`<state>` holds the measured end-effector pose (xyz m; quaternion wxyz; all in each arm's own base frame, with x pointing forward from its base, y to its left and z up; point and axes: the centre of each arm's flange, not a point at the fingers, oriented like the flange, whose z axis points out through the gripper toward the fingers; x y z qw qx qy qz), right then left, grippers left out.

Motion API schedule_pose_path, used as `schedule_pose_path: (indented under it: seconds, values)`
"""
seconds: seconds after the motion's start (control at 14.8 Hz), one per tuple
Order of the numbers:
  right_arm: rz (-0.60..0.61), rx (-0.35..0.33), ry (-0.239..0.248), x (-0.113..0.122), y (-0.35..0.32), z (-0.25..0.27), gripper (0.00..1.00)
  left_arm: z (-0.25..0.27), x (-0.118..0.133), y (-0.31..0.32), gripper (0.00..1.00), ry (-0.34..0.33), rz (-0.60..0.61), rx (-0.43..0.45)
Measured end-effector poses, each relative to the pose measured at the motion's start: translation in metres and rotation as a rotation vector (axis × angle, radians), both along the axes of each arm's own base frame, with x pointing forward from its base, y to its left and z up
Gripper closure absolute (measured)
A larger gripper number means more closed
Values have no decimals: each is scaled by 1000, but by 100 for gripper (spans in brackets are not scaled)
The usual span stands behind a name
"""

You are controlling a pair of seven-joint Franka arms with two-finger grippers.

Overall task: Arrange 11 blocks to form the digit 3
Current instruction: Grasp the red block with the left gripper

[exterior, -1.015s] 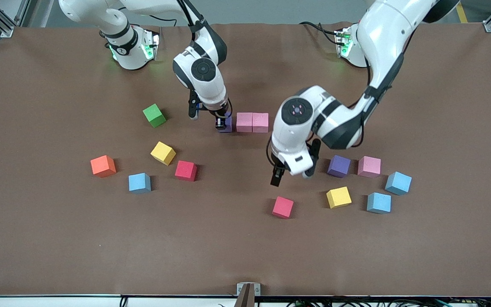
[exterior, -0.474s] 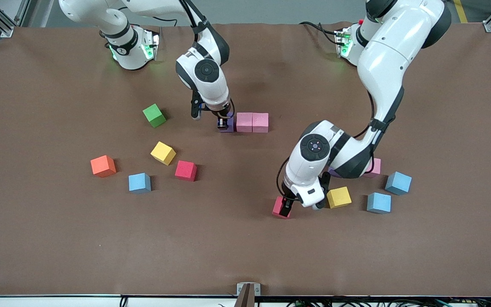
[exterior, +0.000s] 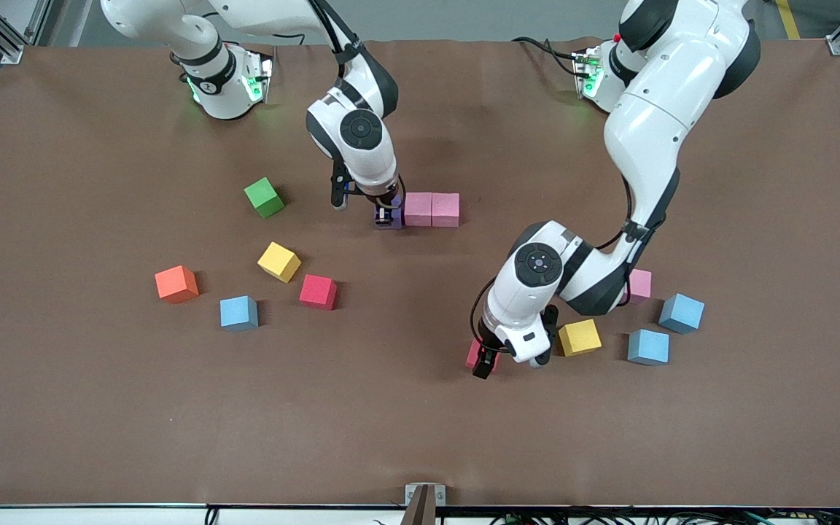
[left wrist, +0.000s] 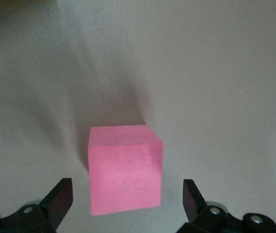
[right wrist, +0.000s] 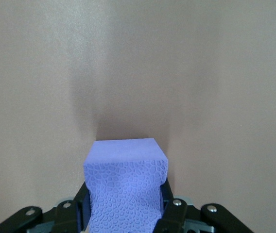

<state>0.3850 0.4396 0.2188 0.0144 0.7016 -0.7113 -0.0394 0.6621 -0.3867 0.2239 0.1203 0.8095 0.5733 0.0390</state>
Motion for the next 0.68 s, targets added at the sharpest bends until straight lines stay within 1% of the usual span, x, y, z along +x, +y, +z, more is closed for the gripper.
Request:
schedule_pose_path:
  seconds: [0.41, 0.68]
  values:
    - [4, -12, 14, -2, 1, -2, 43, -14, -2, 1, 0, 17, 0, 4]
    - [7, -13, 17, -3, 2, -2, 43, -14, -1, 1, 0, 8, 1, -2]
